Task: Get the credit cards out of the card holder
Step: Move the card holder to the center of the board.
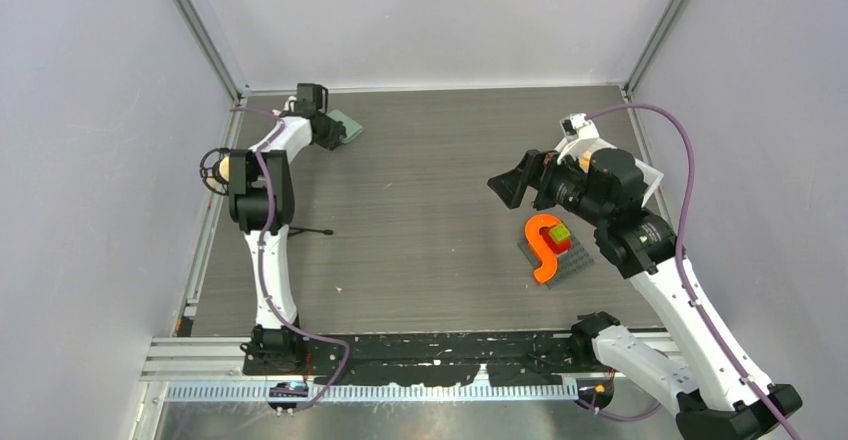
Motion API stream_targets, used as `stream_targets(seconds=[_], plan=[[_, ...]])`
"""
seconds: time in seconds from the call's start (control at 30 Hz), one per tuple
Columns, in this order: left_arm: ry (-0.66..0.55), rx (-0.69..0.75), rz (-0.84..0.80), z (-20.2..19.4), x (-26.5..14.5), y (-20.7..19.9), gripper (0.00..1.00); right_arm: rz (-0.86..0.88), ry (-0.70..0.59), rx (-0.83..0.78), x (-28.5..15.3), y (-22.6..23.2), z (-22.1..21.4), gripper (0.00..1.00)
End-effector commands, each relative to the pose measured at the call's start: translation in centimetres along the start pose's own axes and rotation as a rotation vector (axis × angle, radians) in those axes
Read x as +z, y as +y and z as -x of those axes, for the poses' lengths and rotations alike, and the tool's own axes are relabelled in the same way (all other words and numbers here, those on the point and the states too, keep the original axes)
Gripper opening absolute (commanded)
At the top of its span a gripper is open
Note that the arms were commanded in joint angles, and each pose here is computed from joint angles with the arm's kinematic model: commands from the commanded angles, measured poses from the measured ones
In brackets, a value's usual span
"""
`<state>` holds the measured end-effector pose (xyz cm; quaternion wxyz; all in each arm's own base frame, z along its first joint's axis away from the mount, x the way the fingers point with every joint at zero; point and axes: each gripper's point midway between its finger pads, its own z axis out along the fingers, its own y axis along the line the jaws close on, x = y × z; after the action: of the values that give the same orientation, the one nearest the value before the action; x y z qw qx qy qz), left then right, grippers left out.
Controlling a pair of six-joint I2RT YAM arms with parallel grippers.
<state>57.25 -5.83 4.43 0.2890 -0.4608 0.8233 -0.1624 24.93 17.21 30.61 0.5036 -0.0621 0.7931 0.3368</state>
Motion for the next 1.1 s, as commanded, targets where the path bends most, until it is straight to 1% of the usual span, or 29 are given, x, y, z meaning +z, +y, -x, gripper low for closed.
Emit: stream_targets(seconds=[0.0,0.03,0.1,0.3,0.47,0.53,0.67,0.83,0.97,1.07], plan=[[0.015,-0.022,-0.064,0.3,0.0,-0.9,0.17,0.057,-0.077,-0.022,-1.3,2.1,2.7,0.97],[0.022,-0.022,-0.064,0.1,-0.1,-0.8,0.09,0.06,-0.082,-0.023,-1.5,2.1,2.7,0.97],[0.038,-0.019,-0.071,-0.3,-0.3,-0.6,0.0,0.061,-0.088,-0.022,-1.8,2.2,2.8,0.97],[0.125,0.006,-0.102,-2.6,-1.6,-0.2,0.0,0.067,-0.096,-0.019,-2.7,2.4,2.5,0.97],[0.218,0.126,-0.166,-5.4,-5.3,-0.9,0.0,0.014,-0.074,-0.032,-2.7,1.0,1.2,0.97],[0.23,0.185,-0.172,-6.2,-7.1,-0.6,0.0,-0.016,-0.07,-0.036,-2.8,0.3,0.7,0.97],[0.274,0.257,-0.195,-8.7,-10.6,1.0,0.0,-0.035,-0.047,-0.038,-2.6,-0.5,-0.4,0.97],[0.339,0.371,-0.232,-13.2,-14.7,3.0,0.0,-0.064,0.033,-0.026,-2.3,-1.6,-2.8,0.97],[0.381,0.498,-0.234,-16.7,-18.1,5.1,0.0,-0.086,0.087,-0.014,-2.1,-2.5,-4.5,0.97],[0.387,0.624,-0.21,-19.1,-20.5,7.0,0.0,-0.077,0.105,-0.01,-2.1,-2.5,-5.2,0.98]])
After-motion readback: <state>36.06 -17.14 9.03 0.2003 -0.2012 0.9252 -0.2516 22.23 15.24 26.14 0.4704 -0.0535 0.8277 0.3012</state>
